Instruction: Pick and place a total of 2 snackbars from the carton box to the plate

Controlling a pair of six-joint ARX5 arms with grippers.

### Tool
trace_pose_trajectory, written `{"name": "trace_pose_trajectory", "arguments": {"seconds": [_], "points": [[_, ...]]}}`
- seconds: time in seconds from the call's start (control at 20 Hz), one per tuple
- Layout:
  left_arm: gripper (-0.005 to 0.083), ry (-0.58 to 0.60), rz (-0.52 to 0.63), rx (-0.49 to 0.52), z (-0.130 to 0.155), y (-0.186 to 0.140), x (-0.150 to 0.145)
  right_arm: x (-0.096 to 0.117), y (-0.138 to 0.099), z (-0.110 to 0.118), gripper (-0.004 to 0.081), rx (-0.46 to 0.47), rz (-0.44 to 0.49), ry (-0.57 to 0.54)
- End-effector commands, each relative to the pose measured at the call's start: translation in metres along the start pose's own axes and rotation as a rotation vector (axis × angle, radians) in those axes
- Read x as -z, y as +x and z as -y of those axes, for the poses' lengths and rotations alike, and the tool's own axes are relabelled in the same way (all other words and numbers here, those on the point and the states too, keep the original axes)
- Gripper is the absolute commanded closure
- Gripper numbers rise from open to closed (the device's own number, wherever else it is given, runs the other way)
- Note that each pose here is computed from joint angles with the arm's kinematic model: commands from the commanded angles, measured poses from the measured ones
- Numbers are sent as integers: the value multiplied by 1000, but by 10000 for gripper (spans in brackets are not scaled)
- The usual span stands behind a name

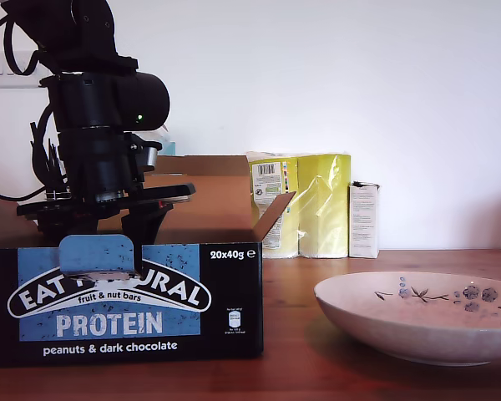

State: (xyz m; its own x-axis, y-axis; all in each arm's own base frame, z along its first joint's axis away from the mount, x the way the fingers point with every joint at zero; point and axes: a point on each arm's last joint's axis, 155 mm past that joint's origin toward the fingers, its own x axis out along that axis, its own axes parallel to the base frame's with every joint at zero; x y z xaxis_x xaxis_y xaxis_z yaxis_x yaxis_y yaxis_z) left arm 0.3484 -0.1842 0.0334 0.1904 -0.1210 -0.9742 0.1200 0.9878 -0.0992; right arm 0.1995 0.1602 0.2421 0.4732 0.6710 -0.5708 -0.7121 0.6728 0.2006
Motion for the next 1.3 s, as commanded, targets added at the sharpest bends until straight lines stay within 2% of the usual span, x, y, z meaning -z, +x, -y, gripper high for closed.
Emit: {"name": "trace_pose_trajectory", "arguments": {"seconds": [0.0, 0.4, 0.65, 0.85, 1.1, 1.15, 1.25], "points": [[399, -12, -31, -16, -3, 13, 4, -4, -1, -2, 783, -2, 12, -13], [394, -10, -55, -66, -13, 22, 9, -4, -1, -2, 783, -2, 12, -13], [394, -13, -68, -70, -14, 29, 11, -4, -1, -2, 783, -3, 12, -13], [394, -13, -128, -93, -19, 43, 23, -4, -1, -2, 783, -3, 12, -13], [398, -9, -125, -88, -18, 45, 22, -4, -1, -2, 783, -3, 12, -13], [405, -9, -125, -88, -18, 45, 22, -5, -1, -2, 783, -3, 13, -13], [508, -8, -109, -81, -16, 45, 18, -4, -1, -2, 783, -3, 12, -13]]}}
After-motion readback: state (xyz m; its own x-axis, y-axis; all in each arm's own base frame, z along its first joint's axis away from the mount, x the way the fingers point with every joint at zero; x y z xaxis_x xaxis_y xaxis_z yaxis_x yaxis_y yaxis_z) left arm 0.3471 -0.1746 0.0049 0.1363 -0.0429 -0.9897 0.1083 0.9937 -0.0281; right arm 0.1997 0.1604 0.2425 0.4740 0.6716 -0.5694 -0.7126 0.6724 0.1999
